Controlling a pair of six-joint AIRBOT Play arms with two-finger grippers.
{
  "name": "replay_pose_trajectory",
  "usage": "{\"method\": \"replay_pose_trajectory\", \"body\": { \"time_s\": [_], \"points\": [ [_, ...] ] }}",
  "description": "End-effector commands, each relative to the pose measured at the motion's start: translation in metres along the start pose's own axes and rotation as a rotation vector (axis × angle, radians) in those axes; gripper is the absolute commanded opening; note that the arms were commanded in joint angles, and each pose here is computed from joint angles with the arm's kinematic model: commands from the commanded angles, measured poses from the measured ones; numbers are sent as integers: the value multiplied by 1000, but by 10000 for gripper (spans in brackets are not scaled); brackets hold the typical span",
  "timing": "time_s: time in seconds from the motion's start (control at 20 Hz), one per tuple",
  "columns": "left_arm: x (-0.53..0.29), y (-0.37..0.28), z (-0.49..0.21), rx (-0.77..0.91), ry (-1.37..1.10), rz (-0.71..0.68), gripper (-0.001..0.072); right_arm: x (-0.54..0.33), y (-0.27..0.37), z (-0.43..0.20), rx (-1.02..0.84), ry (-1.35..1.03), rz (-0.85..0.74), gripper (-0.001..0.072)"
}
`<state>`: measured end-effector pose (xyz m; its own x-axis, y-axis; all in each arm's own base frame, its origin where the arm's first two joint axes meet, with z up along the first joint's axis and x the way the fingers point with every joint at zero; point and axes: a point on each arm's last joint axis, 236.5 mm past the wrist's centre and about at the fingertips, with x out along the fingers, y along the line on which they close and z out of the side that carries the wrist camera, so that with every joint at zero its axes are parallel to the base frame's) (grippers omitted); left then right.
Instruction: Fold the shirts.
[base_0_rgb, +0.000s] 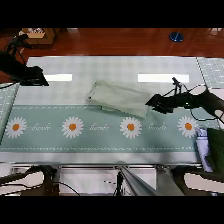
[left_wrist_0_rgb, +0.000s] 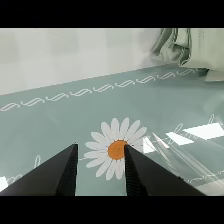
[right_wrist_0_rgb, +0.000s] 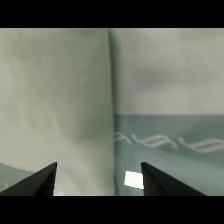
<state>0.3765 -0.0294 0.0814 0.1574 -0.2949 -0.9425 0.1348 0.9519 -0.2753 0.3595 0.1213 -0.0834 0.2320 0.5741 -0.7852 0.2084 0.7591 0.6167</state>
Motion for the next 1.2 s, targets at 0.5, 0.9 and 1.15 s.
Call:
{"method": "replay_pose_trajectory", "body": {
  "time_s": [0.5,0.9,1.15],
  "points": [
    [1,-3,0,5,1,-3,364,-31,81,24,-4,-75,240,33],
    [0,-17,19,35,-78,-58,364,-273,46,47,107,-485,26,32],
    [-1,-15,29,78,-123,-46,364,-361,-53,-41,394,-486,-354,33]
  ]
}}
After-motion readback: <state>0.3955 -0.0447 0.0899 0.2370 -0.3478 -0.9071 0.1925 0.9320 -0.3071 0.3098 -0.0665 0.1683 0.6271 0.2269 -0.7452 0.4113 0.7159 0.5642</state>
